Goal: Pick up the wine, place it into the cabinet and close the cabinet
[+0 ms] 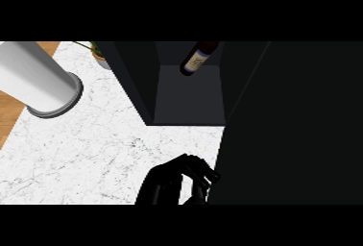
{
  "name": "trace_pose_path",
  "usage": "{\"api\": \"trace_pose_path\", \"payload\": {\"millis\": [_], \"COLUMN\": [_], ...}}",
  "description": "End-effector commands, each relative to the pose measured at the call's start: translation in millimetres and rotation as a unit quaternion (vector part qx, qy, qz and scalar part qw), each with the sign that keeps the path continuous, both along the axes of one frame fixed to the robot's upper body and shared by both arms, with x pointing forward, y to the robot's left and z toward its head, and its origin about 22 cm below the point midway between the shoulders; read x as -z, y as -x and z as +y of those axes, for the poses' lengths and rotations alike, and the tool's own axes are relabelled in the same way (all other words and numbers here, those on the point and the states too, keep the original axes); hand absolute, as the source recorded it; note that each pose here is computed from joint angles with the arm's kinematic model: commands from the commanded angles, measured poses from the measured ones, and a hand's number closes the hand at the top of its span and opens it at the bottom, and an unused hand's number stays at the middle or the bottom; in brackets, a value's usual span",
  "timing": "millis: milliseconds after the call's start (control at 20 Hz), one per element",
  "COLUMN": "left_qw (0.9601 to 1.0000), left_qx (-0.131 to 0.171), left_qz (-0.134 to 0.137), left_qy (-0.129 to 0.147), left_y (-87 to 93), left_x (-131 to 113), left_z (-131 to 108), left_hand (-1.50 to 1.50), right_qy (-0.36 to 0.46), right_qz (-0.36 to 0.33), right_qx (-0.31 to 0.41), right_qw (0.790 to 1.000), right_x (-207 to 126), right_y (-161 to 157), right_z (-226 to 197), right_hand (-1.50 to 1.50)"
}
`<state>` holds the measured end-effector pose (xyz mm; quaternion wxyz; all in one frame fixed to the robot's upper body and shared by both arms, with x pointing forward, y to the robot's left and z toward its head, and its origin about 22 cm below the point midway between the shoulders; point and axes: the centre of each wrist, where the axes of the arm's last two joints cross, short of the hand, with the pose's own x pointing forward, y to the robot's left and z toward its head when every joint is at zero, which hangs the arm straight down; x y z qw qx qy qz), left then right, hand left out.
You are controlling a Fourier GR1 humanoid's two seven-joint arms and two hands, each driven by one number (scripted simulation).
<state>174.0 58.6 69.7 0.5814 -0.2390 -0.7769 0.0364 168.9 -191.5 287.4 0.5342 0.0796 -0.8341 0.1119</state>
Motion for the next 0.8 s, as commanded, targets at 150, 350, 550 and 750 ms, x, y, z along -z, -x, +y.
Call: {"api": "trace_pose_path", "payload": {"millis": [150,350,550,750], "left_qw": [0.9996,0.9989,0.9986,0.9991], "left_qx": [0.027,0.045,0.052,0.031], "left_qz": [-0.005,-0.014,-0.014,-0.027], "left_qy": [0.002,0.001,0.003,0.002], "left_y": [25.9,29.8,44.1,39.7], "left_x": [-6,-15,-22,-23], "left_z": [55,89,118,147], "left_hand": [1.5,1.5,1.5,1.5], "right_qy": [0.023,0.081,0.037,0.049], "right_qz": [0.026,-0.02,0.03,0.049], "right_qx": [-0.08,-0.111,-0.196,-0.24], "right_qw": [0.996,0.99,0.979,0.968], "right_x": [0,1,10,12], "right_y": [4,15,13,20], "right_z": [10,8,33,55], "right_hand": [1.5,1.5,1.5,1.5]}}
